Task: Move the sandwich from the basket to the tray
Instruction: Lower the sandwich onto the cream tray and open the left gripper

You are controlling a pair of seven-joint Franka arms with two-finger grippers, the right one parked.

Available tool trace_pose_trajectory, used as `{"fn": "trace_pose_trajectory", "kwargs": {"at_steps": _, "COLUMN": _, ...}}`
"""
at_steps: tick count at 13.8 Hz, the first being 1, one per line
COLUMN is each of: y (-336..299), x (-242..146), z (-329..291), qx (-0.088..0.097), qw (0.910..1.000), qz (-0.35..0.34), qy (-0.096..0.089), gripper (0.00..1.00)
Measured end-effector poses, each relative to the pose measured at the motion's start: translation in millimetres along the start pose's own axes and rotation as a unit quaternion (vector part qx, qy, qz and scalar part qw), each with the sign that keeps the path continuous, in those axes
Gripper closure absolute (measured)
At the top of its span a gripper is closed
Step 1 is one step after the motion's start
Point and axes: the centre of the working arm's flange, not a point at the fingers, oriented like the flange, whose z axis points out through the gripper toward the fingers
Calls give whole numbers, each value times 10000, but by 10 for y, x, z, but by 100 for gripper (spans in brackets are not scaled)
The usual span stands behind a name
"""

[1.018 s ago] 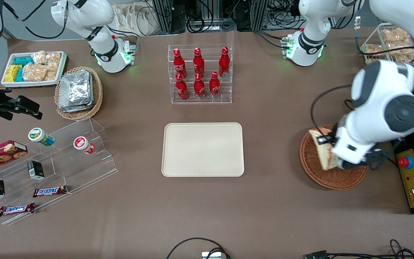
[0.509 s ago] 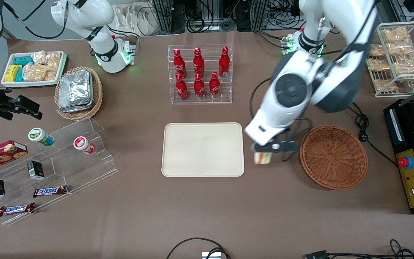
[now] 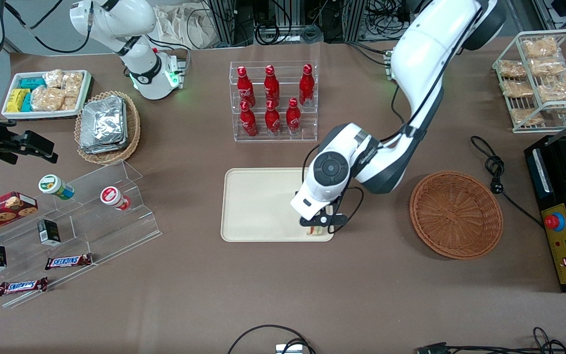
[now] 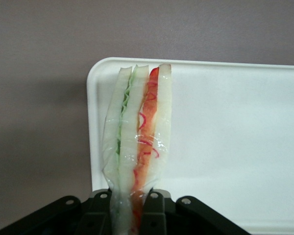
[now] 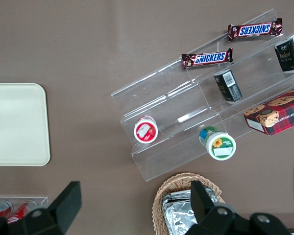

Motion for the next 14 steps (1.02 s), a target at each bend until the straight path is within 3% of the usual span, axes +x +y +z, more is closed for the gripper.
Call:
{"fn": "trace_pose_trajectory", "kwargs": {"at_steps": 4, "y": 58, "x": -28, "z": 282, "qx": 65, "qw": 9999, "qz": 59, "qy": -108, "gripper": 81}}
{"fn": "trace_pose_trajectory", "kwargs": {"at_steps": 9, "y": 51, "x": -51, "z": 450, "qx": 344, "qw": 9991, "qz": 236, "qy": -38, "gripper": 84}}
{"fn": "trace_pose_trajectory", "kwargs": {"at_steps": 14, "y": 50, "x": -49, "z": 450, "qx": 373, "qw": 9990, "qz": 259, "qy": -24, "gripper": 38}}
